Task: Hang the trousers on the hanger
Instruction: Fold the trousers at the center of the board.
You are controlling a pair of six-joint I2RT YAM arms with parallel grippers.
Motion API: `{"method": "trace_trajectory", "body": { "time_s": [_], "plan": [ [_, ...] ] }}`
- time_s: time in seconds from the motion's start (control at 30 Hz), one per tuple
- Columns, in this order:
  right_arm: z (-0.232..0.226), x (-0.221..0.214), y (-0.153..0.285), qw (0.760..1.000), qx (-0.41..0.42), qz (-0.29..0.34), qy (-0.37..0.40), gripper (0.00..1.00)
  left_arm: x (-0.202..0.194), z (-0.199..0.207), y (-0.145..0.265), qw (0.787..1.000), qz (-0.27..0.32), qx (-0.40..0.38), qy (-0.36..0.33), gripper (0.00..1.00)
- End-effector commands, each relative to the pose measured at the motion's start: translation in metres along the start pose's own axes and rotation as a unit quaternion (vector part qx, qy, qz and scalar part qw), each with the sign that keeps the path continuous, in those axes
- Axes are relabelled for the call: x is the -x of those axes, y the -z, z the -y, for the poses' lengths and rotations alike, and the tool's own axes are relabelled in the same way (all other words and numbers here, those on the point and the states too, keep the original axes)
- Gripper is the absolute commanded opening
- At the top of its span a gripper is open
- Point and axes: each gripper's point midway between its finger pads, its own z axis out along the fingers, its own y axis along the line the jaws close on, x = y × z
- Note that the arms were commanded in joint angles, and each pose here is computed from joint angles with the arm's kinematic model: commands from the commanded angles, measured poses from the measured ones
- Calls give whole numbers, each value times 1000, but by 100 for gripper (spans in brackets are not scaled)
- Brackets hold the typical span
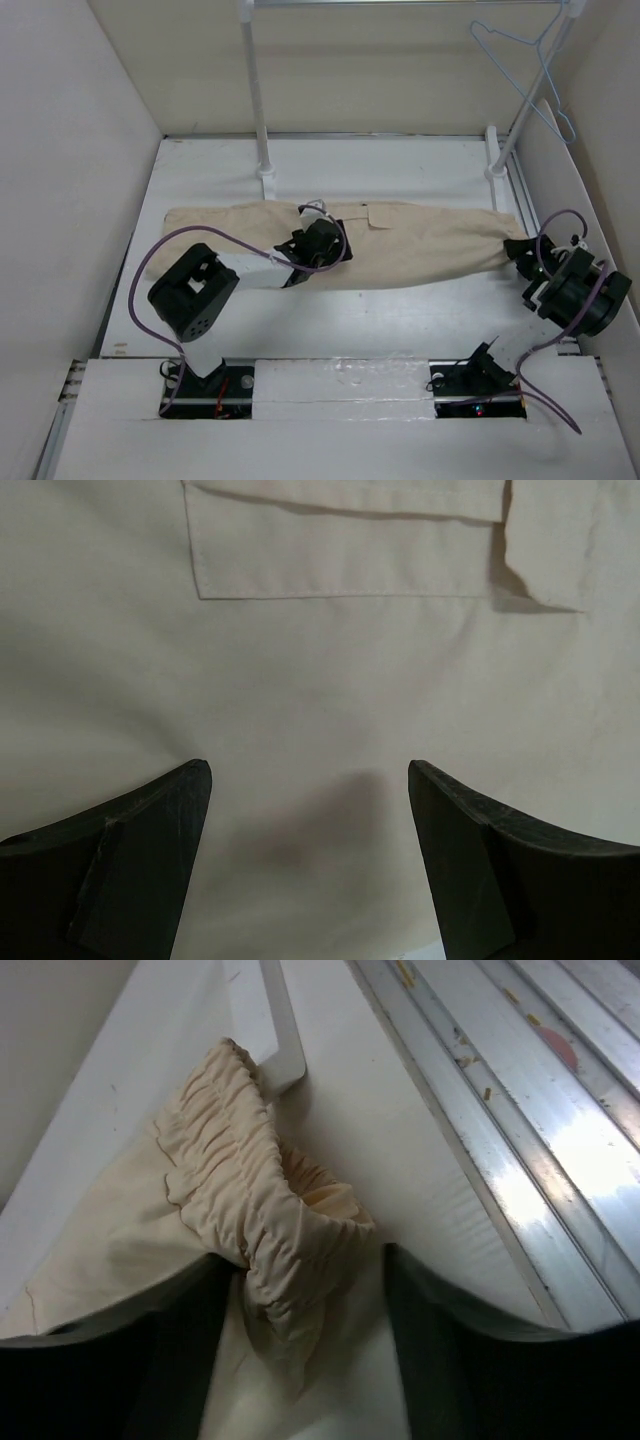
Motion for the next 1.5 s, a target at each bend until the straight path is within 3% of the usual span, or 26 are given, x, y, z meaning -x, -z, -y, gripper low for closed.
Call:
{"method": "trace_trajectory", "body": {
  "time_s": [0.0,0.03,0.17,0.23,0.37,0.47,0.53,0.57,0.67,0.8,0.93,1.03,1.07,1.1,1.13,1.3,1.4,1.47],
  "plan": [
    [-27,9,-16,997,65,29,-12,68,8,-5,2,1000,23,-2,12,76],
    [-34,7,-20,997,76,30,-15,52,8,-10,1,1000,23,2,14,76],
    [-58,22,-16,989,120,84,-20,8,-5,-32,-8,1000,3,22,22,76],
    [-66,34,-6,987,122,104,-18,0,-13,-37,-11,999,-7,28,19,76],
    [-86,64,20,987,100,126,17,0,-26,-28,-7,1000,-14,24,3,76],
    [-110,98,53,983,55,151,92,0,-41,-12,-2,1000,-30,6,-4,76],
    [-121,130,77,968,12,194,161,0,-53,-1,1,999,-41,-11,2,76],
    [-150,161,107,948,3,236,212,0,-63,8,3,999,-48,-22,0,75],
    [-166,169,115,946,9,226,233,0,-73,28,7,998,-56,-41,-4,75],
    [-227,195,126,926,109,228,280,0,-94,75,7,993,-80,-88,-2,75],
    [-274,206,142,903,143,227,335,0,-94,131,6,985,-94,-143,11,75],
    [-326,189,142,879,215,212,369,0,-82,132,19,985,-84,-147,17,75],
    [-332,180,140,879,221,194,374,0,-65,123,23,988,-62,-140,27,75],
    [-349,169,139,866,239,188,397,0,-18,132,49,983,-15,-174,59,75],
    [-358,165,140,863,248,185,400,0,-15,109,56,984,-6,-164,64,75],
    [-424,120,149,831,340,159,410,0,119,57,152,964,155,-175,124,76],
    [-455,101,144,832,351,155,400,0,152,23,193,954,193,-182,138,76],
    [-490,66,155,821,391,130,394,0,171,-8,206,952,214,-165,145,76]
  ]
}}
